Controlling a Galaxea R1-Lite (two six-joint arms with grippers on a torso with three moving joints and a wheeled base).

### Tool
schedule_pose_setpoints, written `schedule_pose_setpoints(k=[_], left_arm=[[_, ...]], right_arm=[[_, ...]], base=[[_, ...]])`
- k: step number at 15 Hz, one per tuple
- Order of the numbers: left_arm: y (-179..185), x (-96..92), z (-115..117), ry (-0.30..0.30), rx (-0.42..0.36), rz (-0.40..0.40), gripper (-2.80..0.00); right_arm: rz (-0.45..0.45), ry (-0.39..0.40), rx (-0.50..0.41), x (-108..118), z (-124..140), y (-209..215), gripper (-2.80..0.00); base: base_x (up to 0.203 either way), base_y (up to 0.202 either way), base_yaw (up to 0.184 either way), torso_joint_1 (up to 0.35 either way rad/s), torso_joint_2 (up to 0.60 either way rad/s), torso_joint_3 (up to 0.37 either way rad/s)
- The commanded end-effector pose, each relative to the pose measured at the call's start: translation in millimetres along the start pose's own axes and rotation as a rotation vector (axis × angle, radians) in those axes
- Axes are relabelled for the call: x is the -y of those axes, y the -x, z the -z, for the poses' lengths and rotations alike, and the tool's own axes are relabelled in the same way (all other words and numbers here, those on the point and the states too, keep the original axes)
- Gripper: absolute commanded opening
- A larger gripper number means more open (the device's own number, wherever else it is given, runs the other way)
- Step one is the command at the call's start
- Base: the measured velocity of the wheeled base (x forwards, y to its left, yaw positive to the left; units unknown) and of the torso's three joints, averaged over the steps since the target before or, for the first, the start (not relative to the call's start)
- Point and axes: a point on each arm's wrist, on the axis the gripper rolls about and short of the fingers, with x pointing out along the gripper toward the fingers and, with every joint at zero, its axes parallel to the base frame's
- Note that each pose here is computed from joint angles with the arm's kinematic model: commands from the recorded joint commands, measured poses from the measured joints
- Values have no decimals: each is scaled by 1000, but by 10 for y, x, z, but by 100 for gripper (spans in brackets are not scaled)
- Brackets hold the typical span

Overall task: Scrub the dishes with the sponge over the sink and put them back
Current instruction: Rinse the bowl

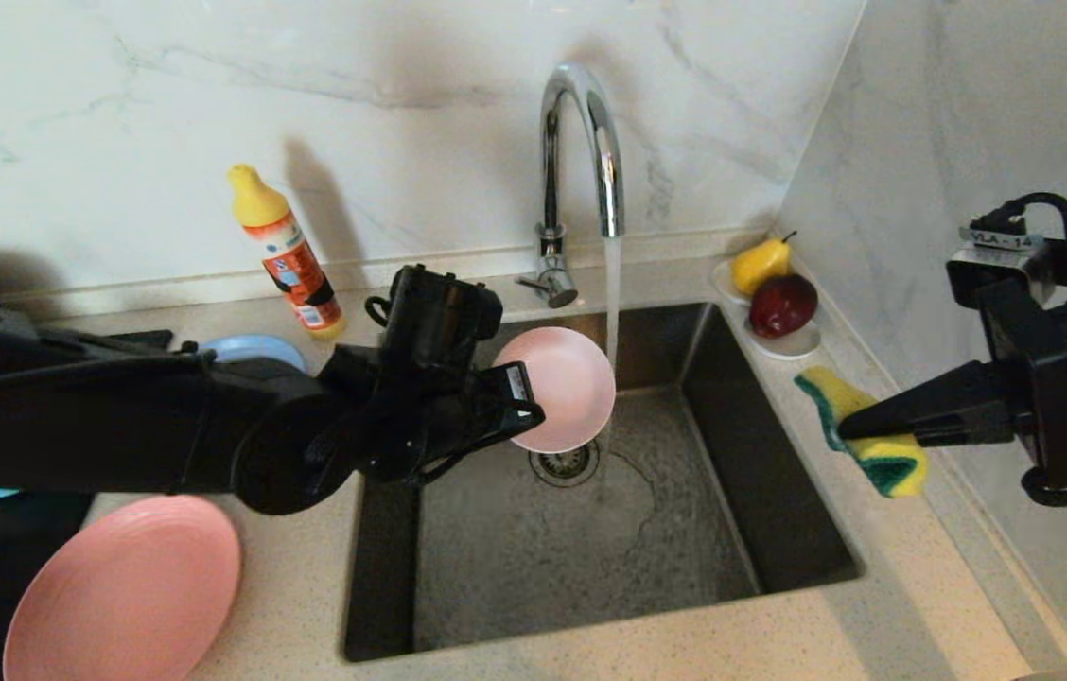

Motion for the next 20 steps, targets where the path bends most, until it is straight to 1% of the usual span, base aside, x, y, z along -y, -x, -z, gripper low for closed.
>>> schedule_pose_setpoints(k=[1,3,4,6,11,14,17,20], left_arm=[[-284,86,37,24,-73,-26,-280],[-432,140,45,47,-102,-40,-280],[-509,168,48,56,-103,-40,-280],[-599,199,67,60,-109,-42,-280],[-745,274,26,77,-92,-32,-280],[-759,283,35,94,-93,-32,-280],[-737,271,41,94,-103,-40,-280],[-698,245,58,115,-137,-67,-280]], right_arm=[[-20,17,42,-30,181,208,-280],[-45,40,65,-37,232,259,-280],[-53,51,76,-44,229,264,-280],[-53,50,81,-40,224,269,-280],[-44,38,81,-5,218,259,-280],[-47,40,83,-6,220,261,-280],[-46,39,82,-4,225,262,-280],[-40,29,73,21,222,239,-280]], base=[[0,0,0,0,0,0],[0,0,0,0,0,0],[0,0,0,0,0,0],[0,0,0,0,0,0],[0,0,0,0,0,0],[0,0,0,0,0,0],[0,0,0,0,0,0],[0,0,0,0,0,0]])
